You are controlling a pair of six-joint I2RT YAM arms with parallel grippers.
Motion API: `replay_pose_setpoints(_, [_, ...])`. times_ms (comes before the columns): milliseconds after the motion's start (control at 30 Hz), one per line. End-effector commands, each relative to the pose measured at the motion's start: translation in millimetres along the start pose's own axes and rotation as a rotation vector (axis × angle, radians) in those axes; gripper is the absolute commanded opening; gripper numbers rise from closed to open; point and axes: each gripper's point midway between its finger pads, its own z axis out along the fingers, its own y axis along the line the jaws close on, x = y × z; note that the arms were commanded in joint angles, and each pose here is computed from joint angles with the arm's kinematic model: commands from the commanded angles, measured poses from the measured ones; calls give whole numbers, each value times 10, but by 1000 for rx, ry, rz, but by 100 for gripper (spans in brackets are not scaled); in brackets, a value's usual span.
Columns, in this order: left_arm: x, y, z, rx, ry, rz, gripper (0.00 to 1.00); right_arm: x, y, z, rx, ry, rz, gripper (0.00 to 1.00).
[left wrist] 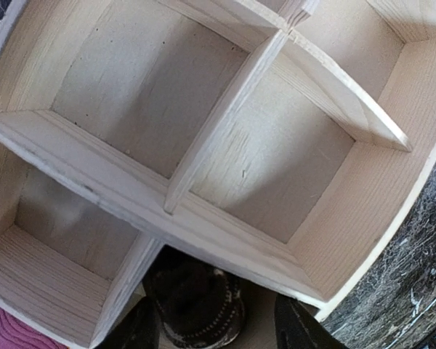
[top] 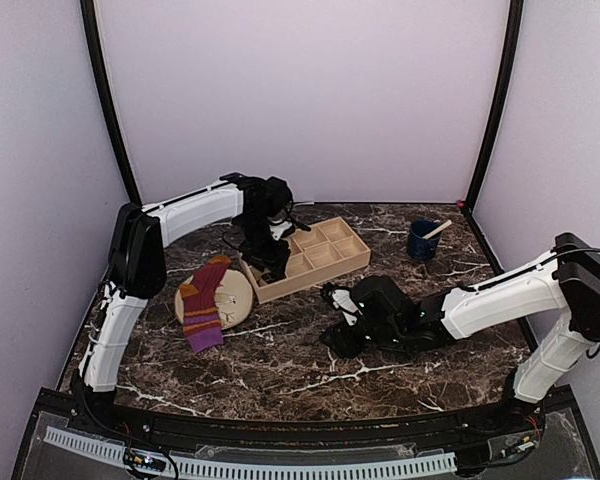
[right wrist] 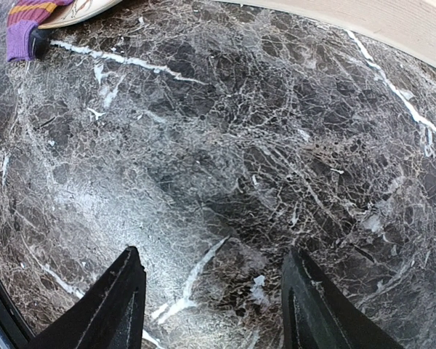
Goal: Roll the socks
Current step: Place the sock in the storage box, then adjust the sock in the storage box.
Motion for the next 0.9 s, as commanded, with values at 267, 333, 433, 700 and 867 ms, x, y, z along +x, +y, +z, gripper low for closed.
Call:
replay_pose_setpoints(267, [-134, -67, -696, -33, -152, -11, 57, -140, 58, -34, -22, -44, 13, 59])
replay_pose_setpoints(333, [-131, -48, -757, -50, -164, -20, 56, -141, 68, -35, -24, -47, 15, 59])
replay_pose_setpoints(433, [-114, -13, -768, -75, -179, -26, 48, -137, 73, -35, -25, -48, 15, 59])
replay_pose_setpoints(700, [32, -66, -433, -75, -175, 0, 12, -132, 96, -24, -30, -48, 14, 59])
replay_pose_setpoints(867, [8, -85, -348, -100, -213, 20, 7, -149, 109, -12, -33, -50, 12, 59])
